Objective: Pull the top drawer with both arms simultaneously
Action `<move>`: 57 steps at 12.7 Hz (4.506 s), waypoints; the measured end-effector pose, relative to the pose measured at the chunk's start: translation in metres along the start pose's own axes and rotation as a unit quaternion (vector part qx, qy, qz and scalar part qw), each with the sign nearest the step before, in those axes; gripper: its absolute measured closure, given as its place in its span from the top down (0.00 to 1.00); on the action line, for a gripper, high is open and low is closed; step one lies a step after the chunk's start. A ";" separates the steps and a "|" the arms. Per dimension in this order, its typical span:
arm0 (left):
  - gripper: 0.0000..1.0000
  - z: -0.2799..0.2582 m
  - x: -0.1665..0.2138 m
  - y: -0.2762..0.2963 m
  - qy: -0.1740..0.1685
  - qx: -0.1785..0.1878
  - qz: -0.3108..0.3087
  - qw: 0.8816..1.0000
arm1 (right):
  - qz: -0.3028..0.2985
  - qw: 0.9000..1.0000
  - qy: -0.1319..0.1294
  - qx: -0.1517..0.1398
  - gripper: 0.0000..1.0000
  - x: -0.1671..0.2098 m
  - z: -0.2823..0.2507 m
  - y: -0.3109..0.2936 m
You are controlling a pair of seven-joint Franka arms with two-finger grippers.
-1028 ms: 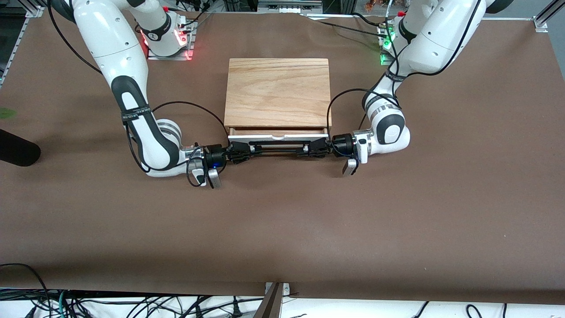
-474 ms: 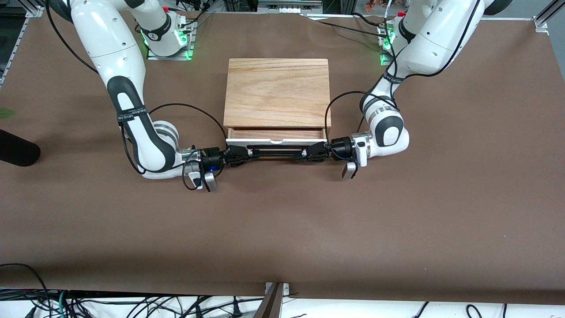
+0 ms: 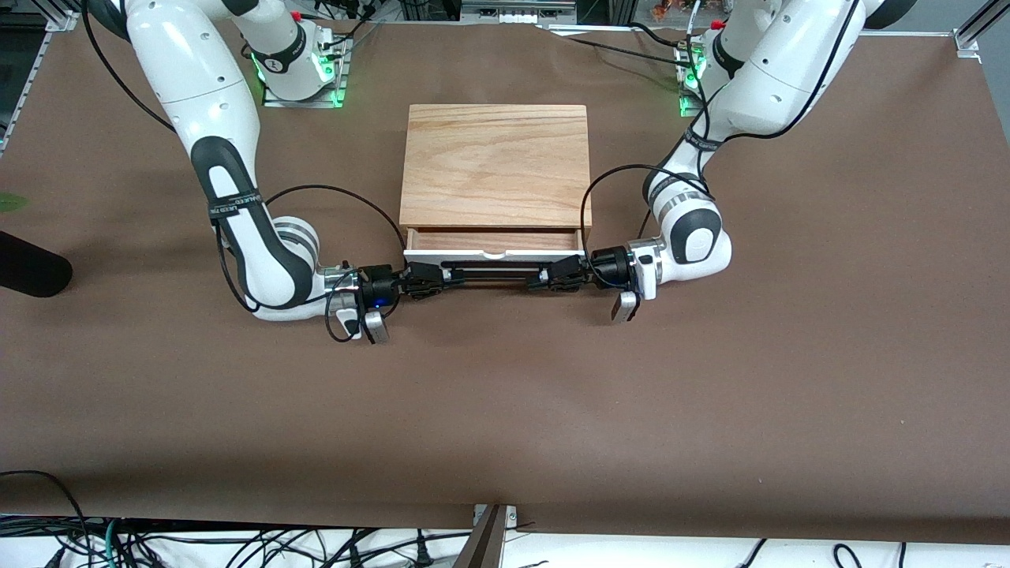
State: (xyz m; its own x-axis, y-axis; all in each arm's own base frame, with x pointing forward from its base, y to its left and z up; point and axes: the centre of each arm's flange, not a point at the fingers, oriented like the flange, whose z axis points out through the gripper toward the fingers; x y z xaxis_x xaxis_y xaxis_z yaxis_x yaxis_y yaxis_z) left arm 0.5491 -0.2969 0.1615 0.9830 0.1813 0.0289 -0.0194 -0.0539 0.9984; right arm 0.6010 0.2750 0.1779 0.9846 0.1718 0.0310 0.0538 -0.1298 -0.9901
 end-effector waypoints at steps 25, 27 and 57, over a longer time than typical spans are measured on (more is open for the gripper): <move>0.18 0.004 0.032 -0.003 0.014 0.000 -0.012 1.000 | 0.001 1.000 0.017 0.001 0.19 0.032 -0.003 0.005; 0.18 0.004 0.032 -0.004 0.014 0.001 -0.012 1.000 | 0.001 1.000 0.017 0.001 0.19 0.032 -0.003 0.005; 1.00 -0.262 0.051 0.259 -0.093 0.456 0.086 0.881 | 0.004 0.772 -0.127 -0.623 1.00 -0.029 -0.290 -0.338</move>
State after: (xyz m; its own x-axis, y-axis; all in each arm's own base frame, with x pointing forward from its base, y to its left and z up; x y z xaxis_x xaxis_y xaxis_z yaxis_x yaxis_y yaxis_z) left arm 0.5465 -0.0443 0.4346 0.9943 -0.0663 0.0834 -0.1003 -0.8470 0.5221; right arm 0.6022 0.0306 0.5515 0.9302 0.3315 -0.1579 0.3215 -0.9430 -0.0860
